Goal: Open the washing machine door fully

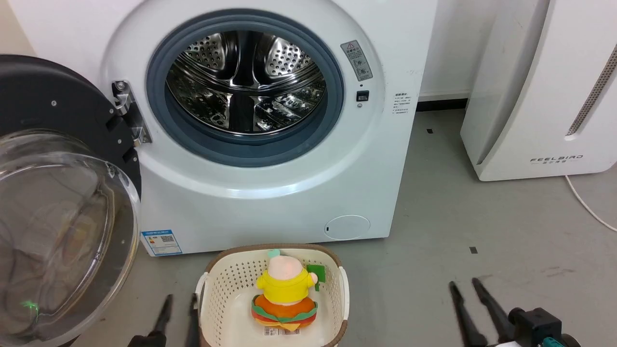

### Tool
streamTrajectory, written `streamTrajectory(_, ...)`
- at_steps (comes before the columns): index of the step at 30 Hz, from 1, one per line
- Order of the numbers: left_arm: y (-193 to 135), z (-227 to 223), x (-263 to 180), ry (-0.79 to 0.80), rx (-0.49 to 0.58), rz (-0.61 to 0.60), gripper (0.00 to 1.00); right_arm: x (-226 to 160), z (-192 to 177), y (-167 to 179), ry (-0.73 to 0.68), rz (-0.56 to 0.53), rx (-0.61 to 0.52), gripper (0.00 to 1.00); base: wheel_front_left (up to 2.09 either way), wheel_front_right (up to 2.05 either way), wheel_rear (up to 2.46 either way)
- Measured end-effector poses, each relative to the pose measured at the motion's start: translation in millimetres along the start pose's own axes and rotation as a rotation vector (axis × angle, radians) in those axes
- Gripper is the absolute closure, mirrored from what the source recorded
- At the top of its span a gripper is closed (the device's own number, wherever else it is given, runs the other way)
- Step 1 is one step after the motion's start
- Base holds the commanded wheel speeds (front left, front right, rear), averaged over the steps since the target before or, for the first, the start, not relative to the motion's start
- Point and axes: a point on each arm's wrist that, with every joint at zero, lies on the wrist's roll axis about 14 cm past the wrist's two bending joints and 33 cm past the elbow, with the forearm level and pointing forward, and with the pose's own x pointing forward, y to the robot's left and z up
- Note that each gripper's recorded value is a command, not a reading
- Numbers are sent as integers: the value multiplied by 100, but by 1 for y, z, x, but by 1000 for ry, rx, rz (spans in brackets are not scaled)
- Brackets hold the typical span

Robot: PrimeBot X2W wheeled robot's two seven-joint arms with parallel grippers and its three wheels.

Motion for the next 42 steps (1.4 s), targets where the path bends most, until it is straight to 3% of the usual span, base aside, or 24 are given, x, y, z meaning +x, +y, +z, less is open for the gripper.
streamTrajectory(42,6,6,6,26,4,10,100,11,5,5,27,25,-41,100,0,0,0)
